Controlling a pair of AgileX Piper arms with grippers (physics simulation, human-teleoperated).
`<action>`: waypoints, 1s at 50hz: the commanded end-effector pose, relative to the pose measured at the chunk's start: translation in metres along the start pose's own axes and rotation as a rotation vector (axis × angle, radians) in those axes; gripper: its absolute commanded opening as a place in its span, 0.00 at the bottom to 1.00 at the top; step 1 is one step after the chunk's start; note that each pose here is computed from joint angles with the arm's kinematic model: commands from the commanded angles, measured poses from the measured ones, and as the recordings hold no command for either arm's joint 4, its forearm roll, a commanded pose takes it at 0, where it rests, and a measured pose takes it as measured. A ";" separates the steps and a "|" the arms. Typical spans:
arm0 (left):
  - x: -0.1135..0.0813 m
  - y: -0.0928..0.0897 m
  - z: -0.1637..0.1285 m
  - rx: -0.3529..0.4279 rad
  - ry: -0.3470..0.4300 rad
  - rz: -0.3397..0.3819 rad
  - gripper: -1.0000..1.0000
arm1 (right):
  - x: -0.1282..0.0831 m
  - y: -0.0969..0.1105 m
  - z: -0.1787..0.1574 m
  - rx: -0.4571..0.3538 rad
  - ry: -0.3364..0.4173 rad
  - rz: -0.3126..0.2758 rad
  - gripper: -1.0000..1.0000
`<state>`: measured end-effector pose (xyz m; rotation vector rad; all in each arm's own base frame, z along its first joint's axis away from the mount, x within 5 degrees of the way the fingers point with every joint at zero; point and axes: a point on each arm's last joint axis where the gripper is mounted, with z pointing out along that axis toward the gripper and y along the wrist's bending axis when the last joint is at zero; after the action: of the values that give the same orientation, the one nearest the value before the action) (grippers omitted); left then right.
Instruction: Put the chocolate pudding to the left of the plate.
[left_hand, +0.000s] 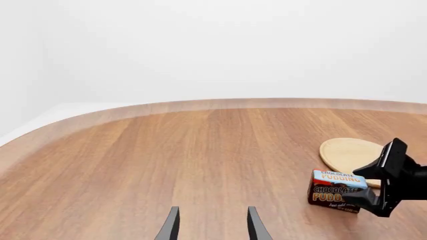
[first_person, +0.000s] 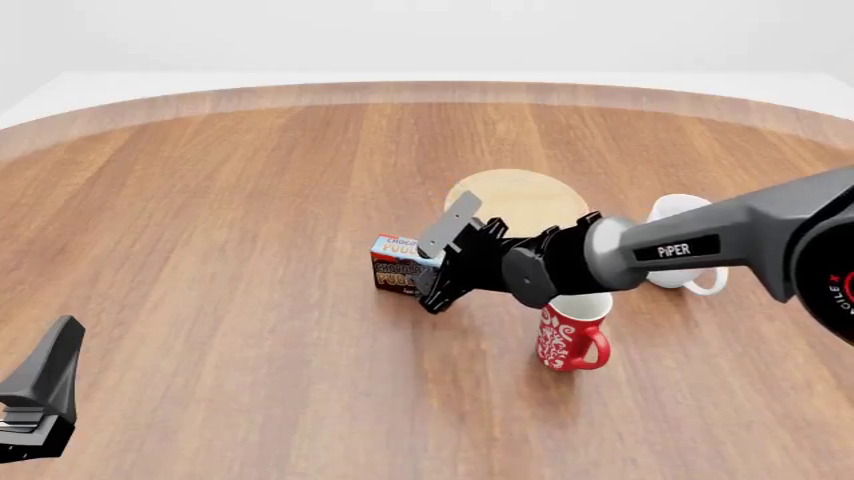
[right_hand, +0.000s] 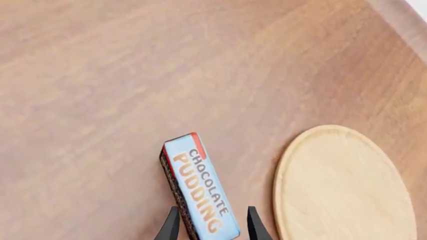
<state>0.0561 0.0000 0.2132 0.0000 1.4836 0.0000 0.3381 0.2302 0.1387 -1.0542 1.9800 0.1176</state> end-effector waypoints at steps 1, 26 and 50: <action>0.000 0.000 0.000 0.000 0.000 0.000 1.00 | 0.002 -0.001 0.004 0.001 0.005 0.005 1.00; 0.000 0.000 0.000 0.000 0.000 0.000 1.00 | -0.009 0.012 -0.013 -0.020 -0.030 0.037 0.00; 0.000 0.000 0.000 0.000 0.000 0.000 1.00 | -0.065 -0.018 -0.063 0.043 -0.166 0.055 0.00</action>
<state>0.0561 0.0000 0.2132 0.0000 1.4836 0.0000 0.3240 0.2359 0.2000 -0.9767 1.8955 0.1814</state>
